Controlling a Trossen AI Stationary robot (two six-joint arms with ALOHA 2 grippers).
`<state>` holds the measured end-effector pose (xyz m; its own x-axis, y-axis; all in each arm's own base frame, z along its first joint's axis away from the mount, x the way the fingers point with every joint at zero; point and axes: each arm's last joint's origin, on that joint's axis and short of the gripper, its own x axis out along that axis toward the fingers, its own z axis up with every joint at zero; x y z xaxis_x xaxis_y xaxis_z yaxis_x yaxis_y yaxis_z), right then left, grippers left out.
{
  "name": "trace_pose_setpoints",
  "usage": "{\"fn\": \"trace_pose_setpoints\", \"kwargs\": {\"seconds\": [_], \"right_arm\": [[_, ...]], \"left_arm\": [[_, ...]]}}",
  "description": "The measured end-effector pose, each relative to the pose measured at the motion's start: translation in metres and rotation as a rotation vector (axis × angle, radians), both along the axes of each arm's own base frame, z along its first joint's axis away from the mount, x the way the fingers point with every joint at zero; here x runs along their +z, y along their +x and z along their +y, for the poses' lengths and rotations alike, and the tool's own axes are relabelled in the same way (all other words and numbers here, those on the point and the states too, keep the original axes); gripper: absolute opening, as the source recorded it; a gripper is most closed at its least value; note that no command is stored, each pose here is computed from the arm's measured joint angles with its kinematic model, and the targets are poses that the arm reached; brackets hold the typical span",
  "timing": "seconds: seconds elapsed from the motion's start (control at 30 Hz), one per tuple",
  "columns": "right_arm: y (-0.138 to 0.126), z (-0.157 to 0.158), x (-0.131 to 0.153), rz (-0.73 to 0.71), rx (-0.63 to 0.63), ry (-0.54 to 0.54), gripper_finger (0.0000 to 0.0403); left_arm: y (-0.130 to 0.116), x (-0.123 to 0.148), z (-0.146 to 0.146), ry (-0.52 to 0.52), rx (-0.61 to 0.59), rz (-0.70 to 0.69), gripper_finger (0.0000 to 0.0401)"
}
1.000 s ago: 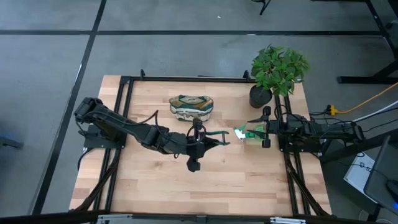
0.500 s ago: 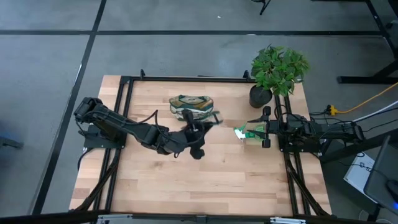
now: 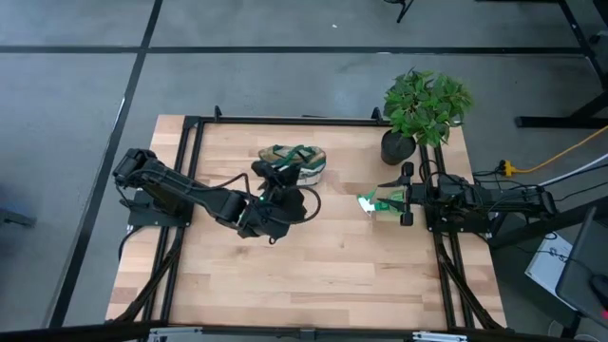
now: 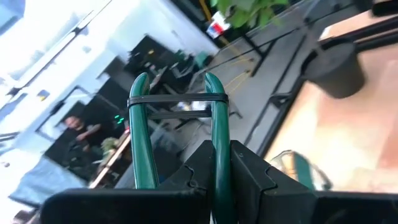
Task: Pick & Place Garden tools in Gardening bag
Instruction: Put the green shear scissors into the light brown gardening bag
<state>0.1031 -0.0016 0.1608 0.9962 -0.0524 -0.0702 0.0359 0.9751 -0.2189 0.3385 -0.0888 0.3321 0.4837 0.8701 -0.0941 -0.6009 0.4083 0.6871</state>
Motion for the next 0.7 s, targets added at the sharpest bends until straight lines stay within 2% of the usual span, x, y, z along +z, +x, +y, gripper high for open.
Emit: {"fn": "trace_pose_setpoints", "kwargs": {"seconds": [0.17,0.33,0.5,0.7], "right_arm": [[0.0,0.0,0.0,0.0,0.0,0.0,0.0186],[0.0,0.0,0.0,0.0,0.001,0.0,0.0186],[0.0,0.0,0.0,0.0,0.0,0.0,0.0186],[0.0,0.0,0.0,0.0,0.001,0.0,0.0186]], "left_arm": [[-0.004,-0.002,0.004,0.051,0.095,0.002,0.0029],[-0.002,-0.003,0.013,0.052,0.114,0.018,0.0029],[0.005,-0.007,0.032,-0.033,0.033,0.067,0.0029],[0.008,-0.014,0.072,-0.205,-0.048,0.12,0.0029]]}}
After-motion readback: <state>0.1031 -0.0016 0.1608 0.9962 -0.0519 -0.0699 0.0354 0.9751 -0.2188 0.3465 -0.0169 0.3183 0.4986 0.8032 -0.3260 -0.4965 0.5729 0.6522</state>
